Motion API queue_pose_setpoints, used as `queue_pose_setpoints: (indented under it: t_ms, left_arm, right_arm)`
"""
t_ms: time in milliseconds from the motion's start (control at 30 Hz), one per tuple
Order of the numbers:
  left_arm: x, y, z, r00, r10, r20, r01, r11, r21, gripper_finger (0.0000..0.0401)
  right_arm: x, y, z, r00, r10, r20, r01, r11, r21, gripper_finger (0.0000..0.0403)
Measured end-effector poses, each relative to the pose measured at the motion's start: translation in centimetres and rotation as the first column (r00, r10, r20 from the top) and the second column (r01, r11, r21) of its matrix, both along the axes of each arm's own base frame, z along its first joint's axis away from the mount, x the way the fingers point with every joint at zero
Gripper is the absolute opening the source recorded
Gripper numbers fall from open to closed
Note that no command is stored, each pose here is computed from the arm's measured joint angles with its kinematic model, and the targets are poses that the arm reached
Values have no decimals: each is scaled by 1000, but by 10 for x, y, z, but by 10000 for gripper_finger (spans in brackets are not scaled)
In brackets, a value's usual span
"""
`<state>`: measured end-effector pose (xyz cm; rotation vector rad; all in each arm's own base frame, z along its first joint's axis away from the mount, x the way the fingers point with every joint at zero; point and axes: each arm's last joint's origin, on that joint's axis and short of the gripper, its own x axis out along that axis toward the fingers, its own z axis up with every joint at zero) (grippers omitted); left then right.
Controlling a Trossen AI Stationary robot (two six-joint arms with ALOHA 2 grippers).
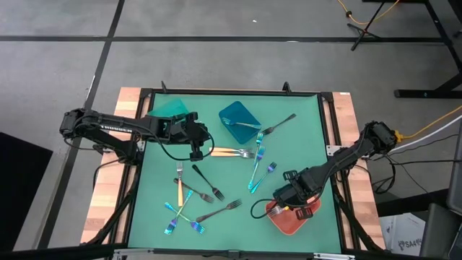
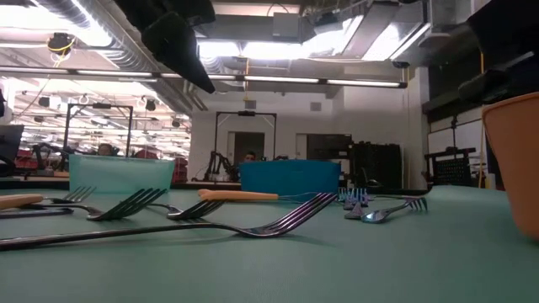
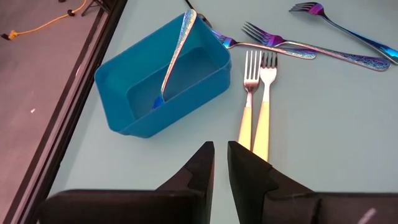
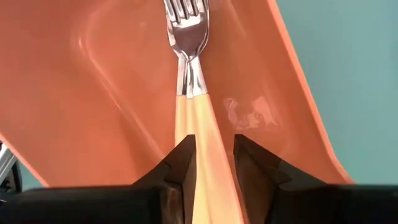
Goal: Sort silverware by color (type)
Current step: Put the black fork into the green bin
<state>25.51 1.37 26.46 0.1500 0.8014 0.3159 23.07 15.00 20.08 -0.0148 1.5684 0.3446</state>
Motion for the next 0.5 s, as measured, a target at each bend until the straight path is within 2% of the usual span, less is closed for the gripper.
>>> queue_pose_setpoints:
  t_ms: [267,500]
  left_arm:
    - [0,0,0,1000,2,1,-2,1000,-3,39]
    - [2,0,2,995,79,68,-74,994,-79,39]
  right_arm:
    - [0,0,0,1000,0,0,0,1000,0,96]
    - [-1,2,0,999,9,-38,-6,998,61,97]
